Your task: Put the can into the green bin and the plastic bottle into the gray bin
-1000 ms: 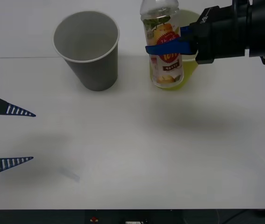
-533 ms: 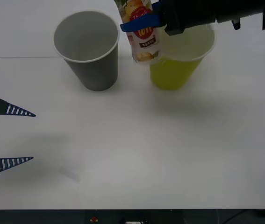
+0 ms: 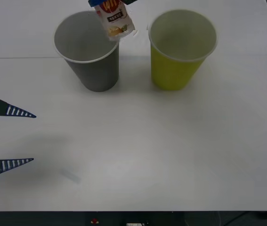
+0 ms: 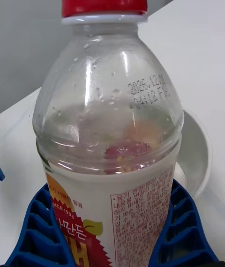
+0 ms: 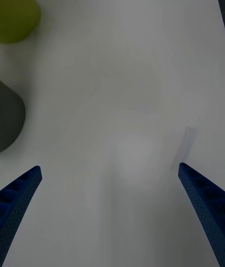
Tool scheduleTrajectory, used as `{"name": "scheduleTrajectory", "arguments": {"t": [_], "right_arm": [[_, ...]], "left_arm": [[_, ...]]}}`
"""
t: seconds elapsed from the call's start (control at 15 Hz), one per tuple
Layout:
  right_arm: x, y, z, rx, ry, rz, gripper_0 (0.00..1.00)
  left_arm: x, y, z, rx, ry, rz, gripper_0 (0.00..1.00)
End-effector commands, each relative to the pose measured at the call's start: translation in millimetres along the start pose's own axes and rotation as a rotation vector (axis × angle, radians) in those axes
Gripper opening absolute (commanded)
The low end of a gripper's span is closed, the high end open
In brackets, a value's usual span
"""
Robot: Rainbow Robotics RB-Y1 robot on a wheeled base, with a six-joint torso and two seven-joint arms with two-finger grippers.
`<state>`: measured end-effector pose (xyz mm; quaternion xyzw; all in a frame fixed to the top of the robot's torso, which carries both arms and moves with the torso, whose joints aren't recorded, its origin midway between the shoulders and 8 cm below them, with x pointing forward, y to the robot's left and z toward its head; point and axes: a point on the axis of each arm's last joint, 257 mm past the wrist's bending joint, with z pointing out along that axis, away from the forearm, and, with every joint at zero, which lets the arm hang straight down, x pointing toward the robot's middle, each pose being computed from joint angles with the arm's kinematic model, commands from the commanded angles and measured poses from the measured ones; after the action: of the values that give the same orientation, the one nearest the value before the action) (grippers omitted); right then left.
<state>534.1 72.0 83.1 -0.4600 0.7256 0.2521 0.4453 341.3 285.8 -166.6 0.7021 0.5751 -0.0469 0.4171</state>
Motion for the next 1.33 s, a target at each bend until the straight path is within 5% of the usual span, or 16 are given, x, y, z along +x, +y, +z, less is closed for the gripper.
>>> {"name": "scheduleTrajectory", "arguments": {"t": [0.07,0.4,0.93,1.0,1.13,1.2,1.33], "right_arm": [[-5,-1.0,26,0.023,0.046,0.001,0.00],[-14,-2.3,65,0.058,0.110,0.006,0.00],[-14,-5.5,91,0.106,0.096,-0.031,0.04],[-14,-5.2,91,0.105,0.095,-0.030,0.21],[-15,-3.7,91,0.099,0.092,-0.032,0.92],[-14,-2.9,91,0.095,0.092,-0.030,1.00],[-16,-1.4,89,0.081,0.085,-0.021,1.00]], "left_arm": [[0,0.0,0,0.000,0.000,0.000,1.00],[0,0.0,0,0.000,0.000,0.000,1.00],[0,0.0,0,0.000,0.000,0.000,1.00],[0,0.0,0,0.000,0.000,0.000,1.00],[0,0.0,0,0.000,0.000,0.000,1.00],[0,0.0,0,0.000,0.000,0.000,1.00],[0,0.0,0,0.000,0.000,0.000,1.00]]}}
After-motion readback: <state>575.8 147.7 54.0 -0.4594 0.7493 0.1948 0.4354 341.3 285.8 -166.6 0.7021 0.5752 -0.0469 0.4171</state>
